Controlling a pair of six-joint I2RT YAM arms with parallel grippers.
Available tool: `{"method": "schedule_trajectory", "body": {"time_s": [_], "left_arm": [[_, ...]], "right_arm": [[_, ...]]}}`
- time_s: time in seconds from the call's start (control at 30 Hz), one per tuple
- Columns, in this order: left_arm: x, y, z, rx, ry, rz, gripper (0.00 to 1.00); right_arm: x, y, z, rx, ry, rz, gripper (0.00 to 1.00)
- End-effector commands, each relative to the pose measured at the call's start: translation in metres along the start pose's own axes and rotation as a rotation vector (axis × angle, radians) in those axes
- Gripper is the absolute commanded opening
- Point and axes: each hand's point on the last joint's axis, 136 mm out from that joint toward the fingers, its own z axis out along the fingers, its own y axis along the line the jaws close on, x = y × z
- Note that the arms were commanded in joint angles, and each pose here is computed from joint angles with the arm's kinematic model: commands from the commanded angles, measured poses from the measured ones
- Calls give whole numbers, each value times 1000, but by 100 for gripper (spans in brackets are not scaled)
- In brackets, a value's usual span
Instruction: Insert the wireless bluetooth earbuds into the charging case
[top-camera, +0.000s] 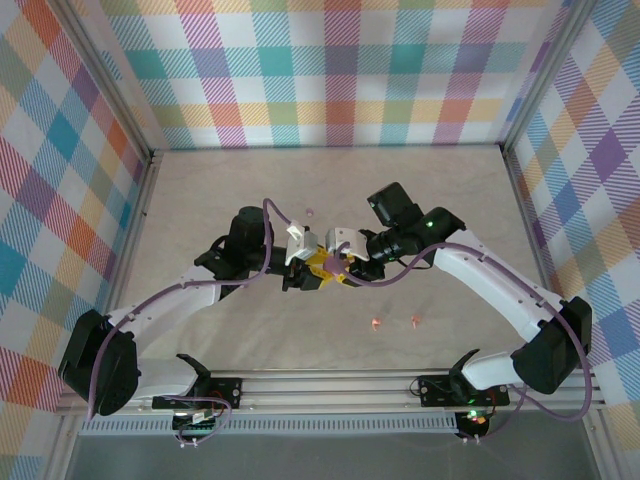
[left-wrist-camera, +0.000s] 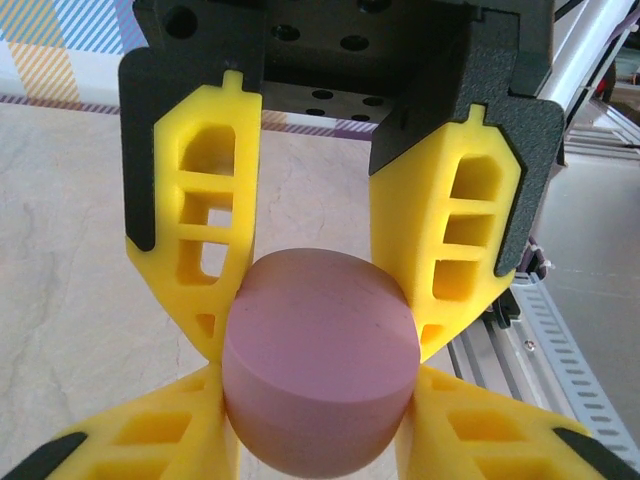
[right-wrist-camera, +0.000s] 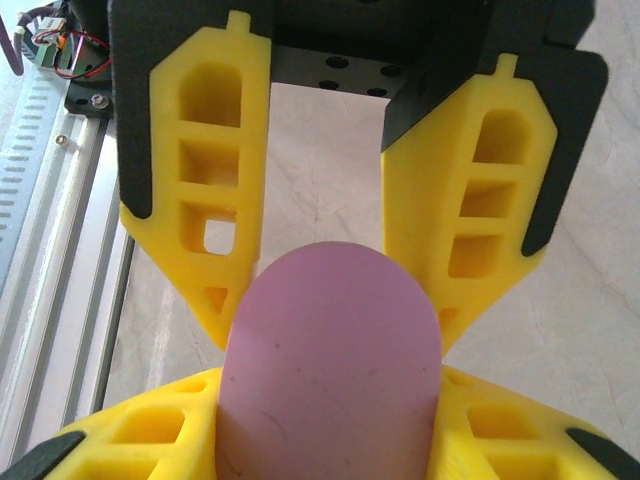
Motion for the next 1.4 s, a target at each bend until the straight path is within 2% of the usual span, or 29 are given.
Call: {"method": "schedule_trajectory", "body": {"time_s": [0.0, 0.17, 0.43, 0.53, 0.63, 0.73, 0.9, 1.37], "left_arm": [[-10, -4, 2, 34, -16, 22, 34], [-6, 5, 1, -9, -39, -30, 26], [-3, 20, -18, -181, -139, -77, 24], [-1, 26, -30, -265, -169, -104, 24], [0, 35, -46, -368, -216, -140, 22], [-2, 36, -58, -424, -256, -159, 23], [-8, 27, -64, -418, -276, -166, 26], [-11, 19, -66, -400, -268, -163, 26]], "right_arm": [[-15, 3, -2, -15, -70, -16, 41], [-19, -6, -9, 53, -105, 1, 58], [-39, -13, -36, 147, -254, 38, 70], [-46, -27, -46, 230, -310, 119, 75], [-51, -41, -51, 266, -322, 229, 76], [-47, -47, -44, 254, -280, 293, 75], [-40, -45, -19, 254, -205, 243, 76], [-52, -53, -2, 230, -209, 206, 78]]}}
